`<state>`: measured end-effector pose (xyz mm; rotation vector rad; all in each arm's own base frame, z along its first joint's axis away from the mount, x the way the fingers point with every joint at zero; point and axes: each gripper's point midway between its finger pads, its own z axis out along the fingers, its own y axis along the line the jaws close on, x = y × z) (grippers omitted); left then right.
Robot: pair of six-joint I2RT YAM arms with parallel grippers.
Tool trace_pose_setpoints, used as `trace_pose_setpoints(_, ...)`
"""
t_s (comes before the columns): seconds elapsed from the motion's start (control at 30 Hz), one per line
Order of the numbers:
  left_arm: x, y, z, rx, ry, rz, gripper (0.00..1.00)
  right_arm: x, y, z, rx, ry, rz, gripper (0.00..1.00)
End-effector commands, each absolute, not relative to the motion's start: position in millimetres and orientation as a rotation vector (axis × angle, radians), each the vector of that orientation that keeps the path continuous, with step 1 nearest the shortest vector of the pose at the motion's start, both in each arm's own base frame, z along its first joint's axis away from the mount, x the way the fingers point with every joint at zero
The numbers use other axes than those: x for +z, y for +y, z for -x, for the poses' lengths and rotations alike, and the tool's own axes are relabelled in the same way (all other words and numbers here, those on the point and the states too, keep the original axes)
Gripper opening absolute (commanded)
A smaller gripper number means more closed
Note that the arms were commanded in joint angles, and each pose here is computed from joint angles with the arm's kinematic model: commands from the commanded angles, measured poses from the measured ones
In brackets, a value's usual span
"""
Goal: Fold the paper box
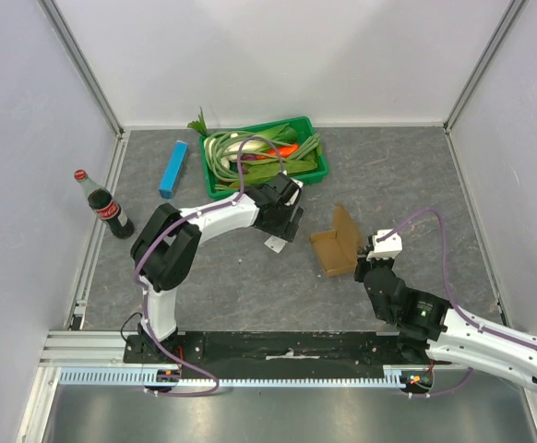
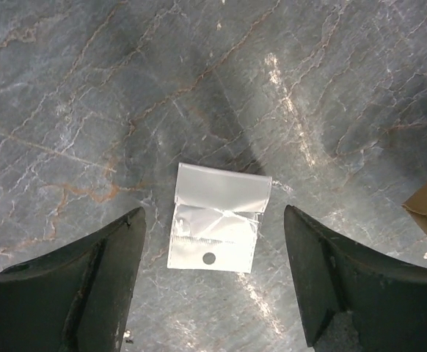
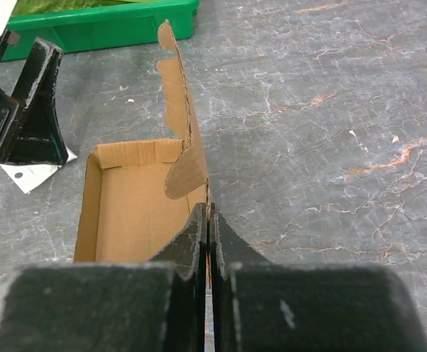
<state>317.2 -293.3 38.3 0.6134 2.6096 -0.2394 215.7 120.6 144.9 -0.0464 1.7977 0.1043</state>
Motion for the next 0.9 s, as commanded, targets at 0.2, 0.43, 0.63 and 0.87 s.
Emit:
trace_pose_setpoints(0.2, 23.9, -297.9, -322.6, -0.208, 2.599, -0.76, 0.76, 160.3, 125.1, -218.7, 0.136, 1.771, 0.023, 0.0)
trace_pose_setpoints(0.43, 14.5, -298.3, -313.0, -0.239, 2.633, -0.765, 0.6, 158.5, 128.8, -219.7, 0.137, 1.775, 0.04, 0.0)
trace_pose_setpoints(0.63, 41.7, -287.7, -315.3, -0.196, 2.571, -0.723, 0.47, 154.3, 133.8, -221.1, 0.138, 1.782, 0.052, 0.0)
trace_pose_setpoints(0.87, 108.1, -302.3, -298.7, -0.428, 2.496, -0.666, 0.43, 148.4, 142.4, -223.6, 0.14, 1.787, 0.086, 0.0)
